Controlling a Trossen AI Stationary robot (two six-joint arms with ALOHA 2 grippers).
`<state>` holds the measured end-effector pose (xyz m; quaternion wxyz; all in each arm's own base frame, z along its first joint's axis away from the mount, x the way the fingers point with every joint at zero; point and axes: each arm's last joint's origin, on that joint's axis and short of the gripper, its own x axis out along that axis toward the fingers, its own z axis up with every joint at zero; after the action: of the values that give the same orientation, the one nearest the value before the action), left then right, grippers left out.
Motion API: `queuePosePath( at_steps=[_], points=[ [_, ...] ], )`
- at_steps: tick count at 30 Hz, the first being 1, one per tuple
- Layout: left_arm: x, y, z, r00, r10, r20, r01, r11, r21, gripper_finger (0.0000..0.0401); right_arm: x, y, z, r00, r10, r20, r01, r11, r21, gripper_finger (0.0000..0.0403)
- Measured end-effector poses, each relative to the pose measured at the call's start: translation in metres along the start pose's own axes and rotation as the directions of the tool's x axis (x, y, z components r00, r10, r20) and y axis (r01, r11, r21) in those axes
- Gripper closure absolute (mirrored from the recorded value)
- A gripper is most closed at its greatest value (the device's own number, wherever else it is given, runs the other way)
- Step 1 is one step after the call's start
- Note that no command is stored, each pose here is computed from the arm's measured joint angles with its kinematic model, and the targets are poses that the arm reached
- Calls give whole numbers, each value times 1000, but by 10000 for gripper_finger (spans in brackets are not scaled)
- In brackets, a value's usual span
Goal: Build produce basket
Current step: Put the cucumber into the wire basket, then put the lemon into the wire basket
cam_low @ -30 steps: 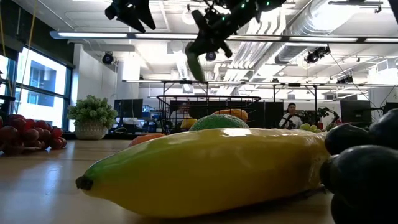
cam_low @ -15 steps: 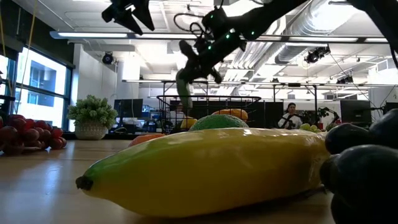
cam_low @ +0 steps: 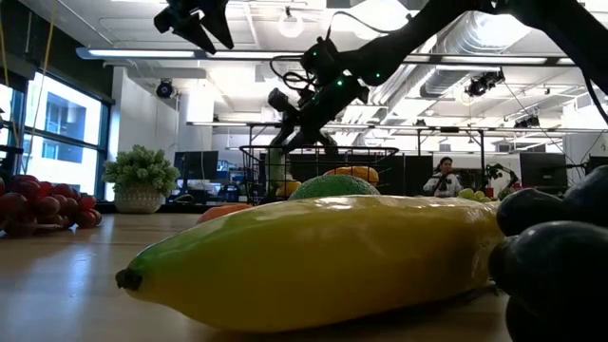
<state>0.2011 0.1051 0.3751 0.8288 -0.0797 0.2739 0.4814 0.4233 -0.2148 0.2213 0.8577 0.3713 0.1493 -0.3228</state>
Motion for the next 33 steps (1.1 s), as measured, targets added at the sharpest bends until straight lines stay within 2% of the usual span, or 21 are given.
queuePosePath(
  at_steps=[6, 15, 18, 26, 33],
  points=[
    [0, 0, 0, 1000, -1, 1, 0, 990, 143, 149, 2, -4, -6, 998, -34, -43, 37, 997, 65, 317],
    [0, 0, 0, 1000, -3, -2, 4, 959, 284, 149, 2, -4, -8, 998, -33, -60, 39, 994, 102, 206],
    [0, 0, -1, 1000, -2, -11, 6, 951, 310, 149, 2, -4, -7, 997, -26, -66, 33, 994, 103, 182],
    [0, -1, -6, 996, -52, -72, 72, 946, 316, 149, -6, -5, 3, 997, -4, -71, 13, 992, 128, 172],
    [0, 0, -13, 989, -59, -136, 93, 961, 259, 149, -28, 2, 21, 999, 6, -38, -4, 999, 48, 172]
  ],
)
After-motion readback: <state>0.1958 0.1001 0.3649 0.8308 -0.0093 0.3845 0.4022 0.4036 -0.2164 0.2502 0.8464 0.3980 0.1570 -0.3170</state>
